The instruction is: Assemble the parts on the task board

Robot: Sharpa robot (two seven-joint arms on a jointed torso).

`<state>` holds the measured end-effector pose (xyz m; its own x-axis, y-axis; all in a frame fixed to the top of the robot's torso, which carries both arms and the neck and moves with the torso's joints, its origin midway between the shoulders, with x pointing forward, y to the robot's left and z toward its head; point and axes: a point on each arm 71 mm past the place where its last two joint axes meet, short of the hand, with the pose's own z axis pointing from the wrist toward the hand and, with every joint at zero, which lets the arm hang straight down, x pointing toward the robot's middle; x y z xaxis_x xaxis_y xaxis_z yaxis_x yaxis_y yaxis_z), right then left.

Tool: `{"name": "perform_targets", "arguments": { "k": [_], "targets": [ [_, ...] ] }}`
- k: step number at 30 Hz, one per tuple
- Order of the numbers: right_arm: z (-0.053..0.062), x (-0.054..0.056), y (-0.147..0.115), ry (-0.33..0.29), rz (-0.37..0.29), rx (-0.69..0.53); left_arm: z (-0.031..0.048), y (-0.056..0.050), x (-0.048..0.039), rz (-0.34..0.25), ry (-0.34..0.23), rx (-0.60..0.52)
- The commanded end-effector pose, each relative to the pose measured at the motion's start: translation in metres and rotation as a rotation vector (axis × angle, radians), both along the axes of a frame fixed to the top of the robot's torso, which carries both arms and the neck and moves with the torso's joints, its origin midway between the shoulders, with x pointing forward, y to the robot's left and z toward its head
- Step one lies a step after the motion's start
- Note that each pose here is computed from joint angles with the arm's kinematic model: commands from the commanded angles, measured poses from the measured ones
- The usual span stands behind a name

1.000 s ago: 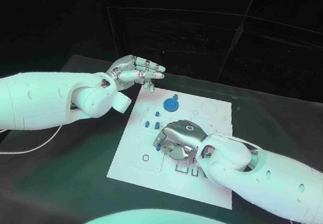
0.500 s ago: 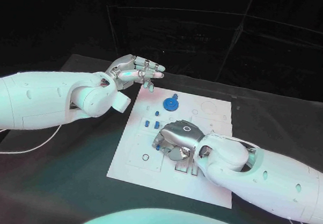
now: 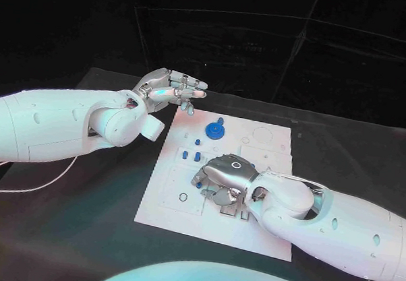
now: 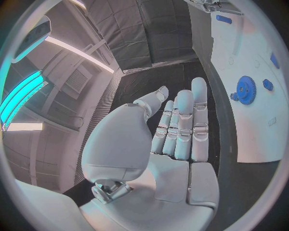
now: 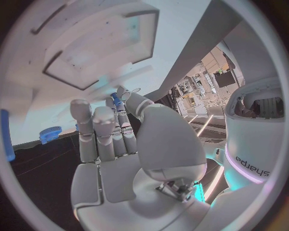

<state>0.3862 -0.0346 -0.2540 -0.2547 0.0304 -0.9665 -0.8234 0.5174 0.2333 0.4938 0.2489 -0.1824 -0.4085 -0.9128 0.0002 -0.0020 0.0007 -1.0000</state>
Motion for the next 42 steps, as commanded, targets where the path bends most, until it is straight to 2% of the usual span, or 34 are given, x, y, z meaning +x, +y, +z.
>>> {"name": "perform_targets", "arguments": {
  "k": [1,7,11,19,24,32,42],
  "targets": [
    [0.006,0.0,-0.006,-0.023,-0.017,0.086,0.0013,-0.001,0.0,-0.011,0.002,-0.009],
    [0.013,-0.002,-0.022,-0.017,-0.044,0.164,0.001,0.0,0.0003,-0.011,0.004,-0.008],
    [0.017,-0.002,-0.039,0.01,-0.086,0.192,0.0007,0.0,0.0008,-0.013,0.006,-0.008],
    [0.04,0.019,-0.075,0.018,-0.21,0.22,0.0,0.0,0.0014,-0.018,0.01,-0.007],
    [0.049,0.027,-0.096,0.036,-0.26,0.164,-0.0002,-0.001,0.0014,-0.022,0.012,-0.008],
    [0.049,0.028,-0.122,0.044,-0.304,0.014,-0.0002,-0.001,0.0014,-0.024,0.012,-0.009],
    [0.046,0.031,-0.12,0.031,-0.298,-0.061,-0.0003,-0.002,0.0014,-0.026,0.013,-0.009]
  ]
}}
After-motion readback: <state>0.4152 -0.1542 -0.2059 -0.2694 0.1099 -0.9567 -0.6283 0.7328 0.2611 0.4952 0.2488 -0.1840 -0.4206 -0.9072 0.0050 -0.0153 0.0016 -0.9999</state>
